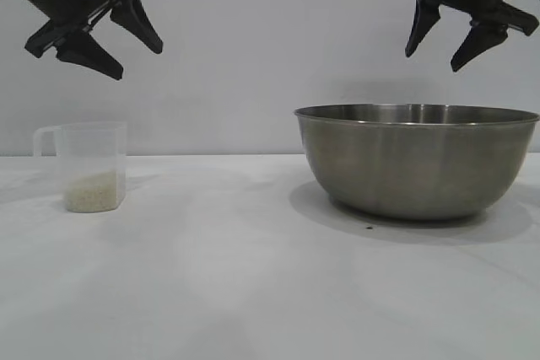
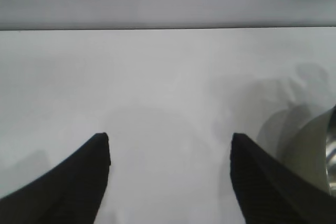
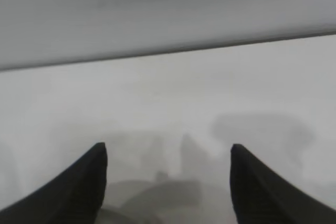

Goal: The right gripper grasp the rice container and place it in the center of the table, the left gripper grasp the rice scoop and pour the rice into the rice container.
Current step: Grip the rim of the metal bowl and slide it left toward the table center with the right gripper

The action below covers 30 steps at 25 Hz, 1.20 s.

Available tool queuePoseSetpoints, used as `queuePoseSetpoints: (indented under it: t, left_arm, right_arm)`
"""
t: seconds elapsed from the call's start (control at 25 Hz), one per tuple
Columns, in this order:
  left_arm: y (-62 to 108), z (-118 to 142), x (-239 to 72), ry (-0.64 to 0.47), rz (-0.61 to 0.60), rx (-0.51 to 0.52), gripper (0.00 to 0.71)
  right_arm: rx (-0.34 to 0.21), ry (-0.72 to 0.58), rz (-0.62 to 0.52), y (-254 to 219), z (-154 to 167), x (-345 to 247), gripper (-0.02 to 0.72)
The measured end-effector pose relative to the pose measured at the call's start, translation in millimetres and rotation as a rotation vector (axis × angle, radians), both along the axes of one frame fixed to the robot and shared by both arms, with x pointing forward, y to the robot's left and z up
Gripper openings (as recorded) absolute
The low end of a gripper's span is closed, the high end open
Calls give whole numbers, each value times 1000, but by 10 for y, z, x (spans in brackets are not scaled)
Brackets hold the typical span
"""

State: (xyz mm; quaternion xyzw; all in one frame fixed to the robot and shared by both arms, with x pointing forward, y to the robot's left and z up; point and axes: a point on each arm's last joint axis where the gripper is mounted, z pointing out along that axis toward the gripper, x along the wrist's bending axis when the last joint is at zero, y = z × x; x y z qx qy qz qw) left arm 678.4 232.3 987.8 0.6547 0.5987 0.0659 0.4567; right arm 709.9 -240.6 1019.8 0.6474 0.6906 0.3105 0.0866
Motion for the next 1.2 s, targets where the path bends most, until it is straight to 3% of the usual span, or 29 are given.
queuePoseSetpoints:
  t: [0.24,0.52,0.88,1.2]
  left_arm:
    - [-3,0,-2,2,-3,-2,430]
    - [-5,0,-4,3,-6,-3,430]
    - [-5,0,-4,3,-6,-3,430]
    - [-5,0,-4,1,-8,-1,430]
  right_arm:
    - [-65,183,98,-10,55,-154,425]
    - [-207,357,71,-143,-16,-292,425]
    - [-154,425,75,-100,-213,-290,425]
    - [-155,511,80,-97,-565,-258,425]
